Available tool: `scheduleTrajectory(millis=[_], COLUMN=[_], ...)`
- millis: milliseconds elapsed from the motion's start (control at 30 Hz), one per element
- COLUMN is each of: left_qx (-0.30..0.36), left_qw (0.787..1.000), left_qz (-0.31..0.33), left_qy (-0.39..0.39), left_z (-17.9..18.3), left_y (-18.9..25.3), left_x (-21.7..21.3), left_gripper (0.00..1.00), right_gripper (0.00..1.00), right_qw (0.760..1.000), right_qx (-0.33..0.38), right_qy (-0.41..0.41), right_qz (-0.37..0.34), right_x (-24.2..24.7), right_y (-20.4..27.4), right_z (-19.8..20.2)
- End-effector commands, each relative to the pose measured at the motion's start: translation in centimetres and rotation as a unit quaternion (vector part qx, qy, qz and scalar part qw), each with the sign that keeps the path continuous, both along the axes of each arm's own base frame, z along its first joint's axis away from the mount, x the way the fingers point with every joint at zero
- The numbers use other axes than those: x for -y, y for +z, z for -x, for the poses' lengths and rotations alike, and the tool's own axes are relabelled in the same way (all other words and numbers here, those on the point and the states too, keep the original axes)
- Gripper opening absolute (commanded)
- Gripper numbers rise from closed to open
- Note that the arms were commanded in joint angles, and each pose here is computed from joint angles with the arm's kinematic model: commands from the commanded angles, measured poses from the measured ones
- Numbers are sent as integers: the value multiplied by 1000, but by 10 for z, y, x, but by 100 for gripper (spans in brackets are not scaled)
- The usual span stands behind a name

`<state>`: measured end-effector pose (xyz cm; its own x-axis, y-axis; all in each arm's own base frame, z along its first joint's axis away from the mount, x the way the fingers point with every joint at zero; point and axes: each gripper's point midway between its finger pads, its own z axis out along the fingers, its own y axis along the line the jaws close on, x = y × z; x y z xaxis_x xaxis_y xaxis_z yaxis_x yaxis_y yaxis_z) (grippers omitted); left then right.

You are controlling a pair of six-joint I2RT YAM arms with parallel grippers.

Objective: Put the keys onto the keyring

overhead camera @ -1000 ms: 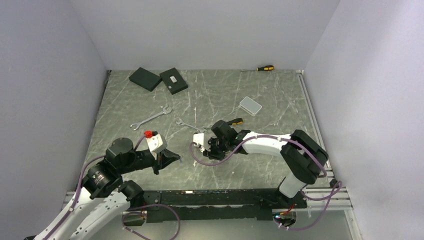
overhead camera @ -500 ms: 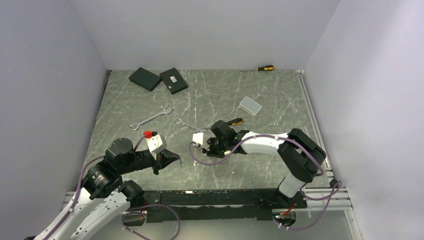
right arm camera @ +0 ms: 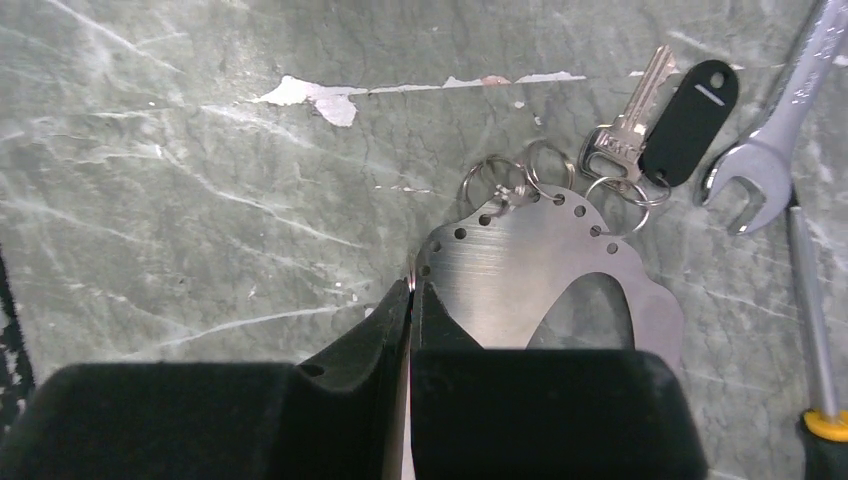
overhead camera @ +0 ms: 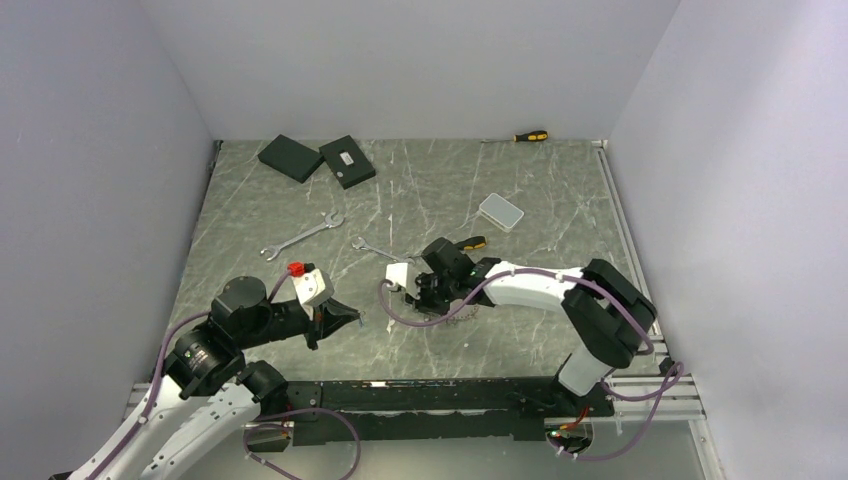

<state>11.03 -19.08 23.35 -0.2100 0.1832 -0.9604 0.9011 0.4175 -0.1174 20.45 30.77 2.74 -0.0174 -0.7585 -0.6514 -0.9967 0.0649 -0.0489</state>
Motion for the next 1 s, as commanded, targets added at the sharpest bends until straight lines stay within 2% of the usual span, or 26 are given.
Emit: scheduleTrajectory(millis=[0, 233, 467, 567, 767, 900, 967], left_qx=[8, 6, 2, 3, 4, 4, 4], left_qw=[1000, 1000, 1000, 1000, 1000, 1000, 1000], left_qz=[8, 8, 6, 7, 7, 7, 6], left_qy=[-1, -8, -11, -11, -11, -9, -8], left_z=[-1, 1, 1, 1, 1, 0, 0], left_y=[4, 3, 2, 3, 3, 2, 3], left_x=[1, 3, 4, 4, 4, 4, 3], left_gripper=[0, 0, 0, 0, 0, 0, 0], right_gripper=[3, 4, 11, 18, 56, 59, 59], right_qw=[998, 992, 992, 992, 991, 981, 960], right_qx=[35, 31, -26, -35, -35, -20, -18], right_qy=[-10, -8, -48, -54, -84, -145, -228], right_qz=[-60, -121, -113, -106, -101, -128, -159], right_x=[-14, -13, -14, -20, -24, -23, -19], right_y=[52, 87, 61, 49, 46, 62, 75], right_z=[-11, 7, 19, 22, 16, 2, -13])
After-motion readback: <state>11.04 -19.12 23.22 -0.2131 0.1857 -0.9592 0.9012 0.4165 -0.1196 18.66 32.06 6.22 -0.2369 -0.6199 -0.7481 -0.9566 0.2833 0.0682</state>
